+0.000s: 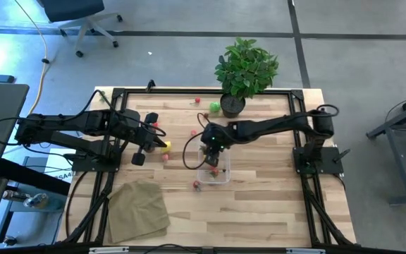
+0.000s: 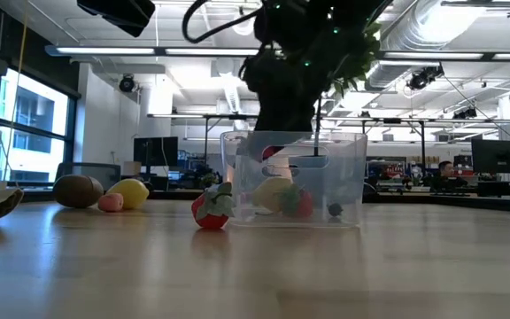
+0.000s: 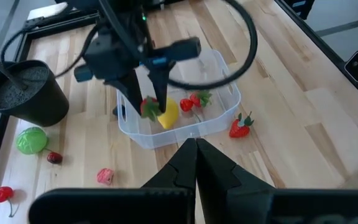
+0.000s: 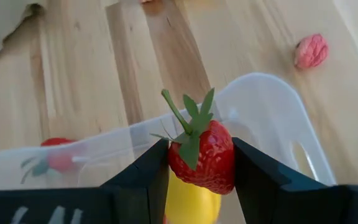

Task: Pick and placing Produce into tupperware
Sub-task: Put the red strawberry into the transparent container

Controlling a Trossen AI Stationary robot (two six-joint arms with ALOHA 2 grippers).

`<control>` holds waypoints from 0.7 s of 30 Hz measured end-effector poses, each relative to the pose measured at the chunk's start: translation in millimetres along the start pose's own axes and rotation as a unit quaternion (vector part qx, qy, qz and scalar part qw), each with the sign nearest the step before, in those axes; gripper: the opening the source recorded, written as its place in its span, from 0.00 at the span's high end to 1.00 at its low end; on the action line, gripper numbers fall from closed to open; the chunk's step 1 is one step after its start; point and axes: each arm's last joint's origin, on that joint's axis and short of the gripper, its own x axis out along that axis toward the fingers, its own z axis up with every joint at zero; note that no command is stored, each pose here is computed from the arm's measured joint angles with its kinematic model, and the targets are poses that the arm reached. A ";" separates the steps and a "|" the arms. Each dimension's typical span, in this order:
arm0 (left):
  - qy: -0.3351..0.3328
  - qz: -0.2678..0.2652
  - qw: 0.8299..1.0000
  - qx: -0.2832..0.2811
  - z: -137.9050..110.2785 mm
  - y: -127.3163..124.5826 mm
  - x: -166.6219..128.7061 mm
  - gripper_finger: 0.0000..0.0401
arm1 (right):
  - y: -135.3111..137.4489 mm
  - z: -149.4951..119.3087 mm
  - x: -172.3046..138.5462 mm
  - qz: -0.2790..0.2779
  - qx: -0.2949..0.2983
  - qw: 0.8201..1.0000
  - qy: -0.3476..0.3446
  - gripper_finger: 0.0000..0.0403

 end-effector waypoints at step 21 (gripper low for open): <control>0.000 0.000 1.000 0.000 0.0 0.0 0.0 1.00 | -2.6 -5.0 7.2 -0.021 0.054 0.998 0.023 0.66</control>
